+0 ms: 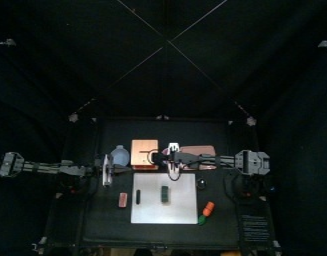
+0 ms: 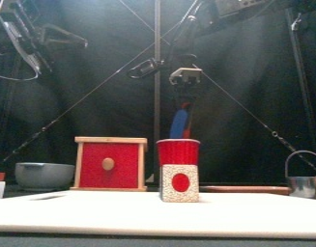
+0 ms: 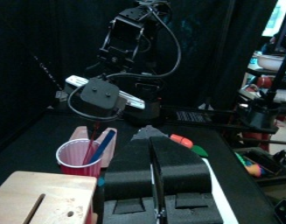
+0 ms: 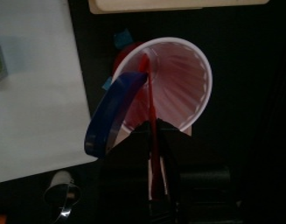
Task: Cut the sushi into 4 pieces with the knife
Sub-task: Grasp knife edge with left hand
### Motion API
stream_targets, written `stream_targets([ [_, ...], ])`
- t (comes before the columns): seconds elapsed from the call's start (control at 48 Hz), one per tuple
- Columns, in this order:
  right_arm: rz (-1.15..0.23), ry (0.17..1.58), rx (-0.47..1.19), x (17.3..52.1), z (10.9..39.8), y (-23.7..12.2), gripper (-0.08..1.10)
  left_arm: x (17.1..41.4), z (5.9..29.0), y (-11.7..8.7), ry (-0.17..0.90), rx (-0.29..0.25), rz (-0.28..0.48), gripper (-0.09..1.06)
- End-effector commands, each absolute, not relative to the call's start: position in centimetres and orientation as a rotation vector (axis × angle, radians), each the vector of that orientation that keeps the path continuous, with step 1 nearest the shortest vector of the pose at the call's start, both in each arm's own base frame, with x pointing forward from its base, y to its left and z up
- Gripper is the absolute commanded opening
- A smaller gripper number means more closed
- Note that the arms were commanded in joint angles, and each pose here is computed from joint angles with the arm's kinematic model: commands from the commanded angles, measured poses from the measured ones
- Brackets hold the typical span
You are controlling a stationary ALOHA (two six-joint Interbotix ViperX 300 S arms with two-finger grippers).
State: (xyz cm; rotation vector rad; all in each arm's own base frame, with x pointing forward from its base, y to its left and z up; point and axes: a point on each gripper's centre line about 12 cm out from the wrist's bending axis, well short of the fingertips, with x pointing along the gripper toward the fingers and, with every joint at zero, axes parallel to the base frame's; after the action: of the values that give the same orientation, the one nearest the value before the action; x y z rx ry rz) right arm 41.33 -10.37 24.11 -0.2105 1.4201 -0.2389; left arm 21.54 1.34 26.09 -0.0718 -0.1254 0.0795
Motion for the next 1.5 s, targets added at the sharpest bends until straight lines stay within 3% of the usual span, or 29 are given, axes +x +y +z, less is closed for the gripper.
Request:
stream_targets([
  [0.021,-0.261,1.336,-0.198,41.1,28.0,-10.7,0.26,21.7,26.6,1.4,-0.142,-0.068,0.082,-0.02],
  [0.312,-0.254,1.231,-0.162,40.0,34.5,-10.6,0.21,21.8,27.1,1.5,-0.155,-0.067,0.085,-0.02],
  [0.479,-0.279,1.098,-0.157,38.5,39.4,-10.2,0.21,21.8,27.2,1.5,-0.161,-0.065,0.085,-0.02],
  [0.708,-0.303,0.885,-0.122,36.3,43.1,-9.0,0.21,21.5,27.8,1.9,-0.204,-0.063,0.105,-0.01],
  [1.125,-0.174,0.482,0.002,33.4,39.8,-3.8,0.21,21.2,28.8,2.4,-0.296,-0.065,0.127,-0.02],
  [1.5,-0.084,0.202,0.005,29.5,34.2,-2.3,0.22,23.7,29.9,1.9,-0.173,-0.077,0.095,0.03],
])
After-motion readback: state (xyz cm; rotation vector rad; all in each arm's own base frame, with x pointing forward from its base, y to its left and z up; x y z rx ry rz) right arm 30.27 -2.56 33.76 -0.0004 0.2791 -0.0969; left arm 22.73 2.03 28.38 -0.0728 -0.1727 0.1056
